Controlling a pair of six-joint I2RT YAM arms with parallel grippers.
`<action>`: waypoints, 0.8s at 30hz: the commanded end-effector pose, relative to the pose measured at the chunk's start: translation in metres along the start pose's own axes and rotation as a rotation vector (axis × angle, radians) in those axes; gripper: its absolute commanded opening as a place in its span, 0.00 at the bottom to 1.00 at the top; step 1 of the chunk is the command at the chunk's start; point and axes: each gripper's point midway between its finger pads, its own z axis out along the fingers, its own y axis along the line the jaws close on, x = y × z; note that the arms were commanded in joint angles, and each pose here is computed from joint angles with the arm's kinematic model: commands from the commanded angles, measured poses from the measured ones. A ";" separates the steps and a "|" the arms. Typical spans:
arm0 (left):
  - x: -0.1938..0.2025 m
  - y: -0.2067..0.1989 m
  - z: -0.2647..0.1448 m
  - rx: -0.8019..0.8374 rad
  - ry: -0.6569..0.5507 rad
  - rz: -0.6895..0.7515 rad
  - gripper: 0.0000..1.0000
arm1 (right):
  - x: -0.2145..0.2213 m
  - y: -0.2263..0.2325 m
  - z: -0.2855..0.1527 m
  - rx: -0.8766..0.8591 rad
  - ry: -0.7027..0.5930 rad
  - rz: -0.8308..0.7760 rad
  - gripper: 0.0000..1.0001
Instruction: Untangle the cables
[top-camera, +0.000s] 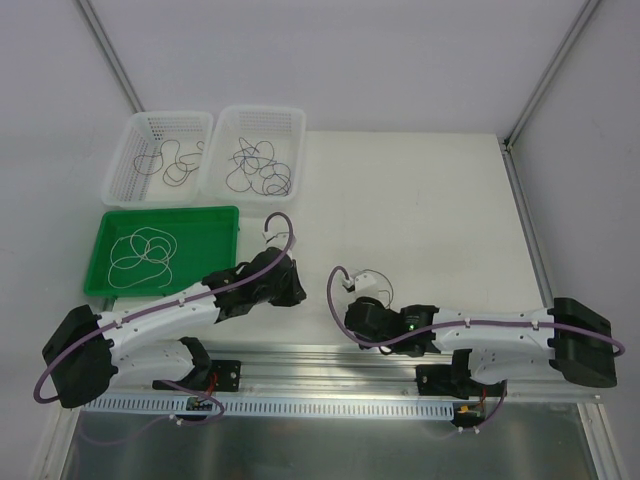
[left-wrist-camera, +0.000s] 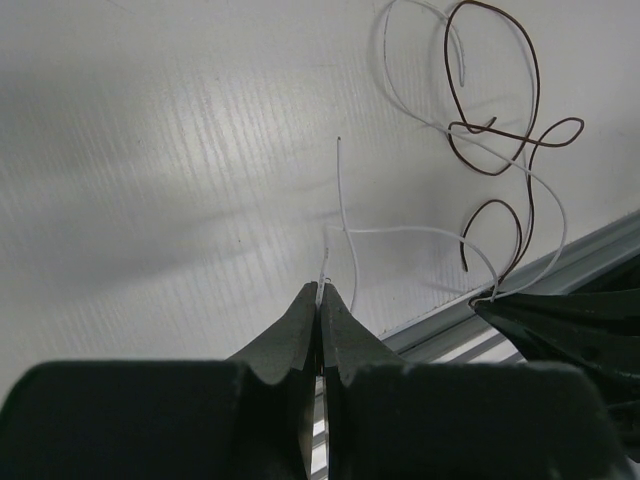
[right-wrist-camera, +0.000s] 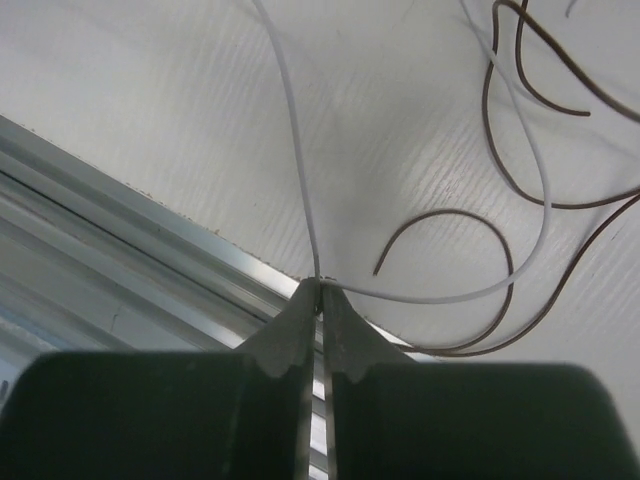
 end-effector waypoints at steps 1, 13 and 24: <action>0.000 -0.007 0.001 0.024 -0.007 -0.012 0.01 | -0.009 0.002 -0.001 0.008 -0.035 0.021 0.03; -0.019 -0.068 -0.041 0.395 -0.128 0.025 0.76 | -0.094 0.015 -0.056 -0.137 -0.307 0.128 0.01; -0.008 -0.107 -0.048 0.673 -0.199 0.112 0.65 | -0.148 0.032 -0.098 -0.355 -0.479 0.277 0.01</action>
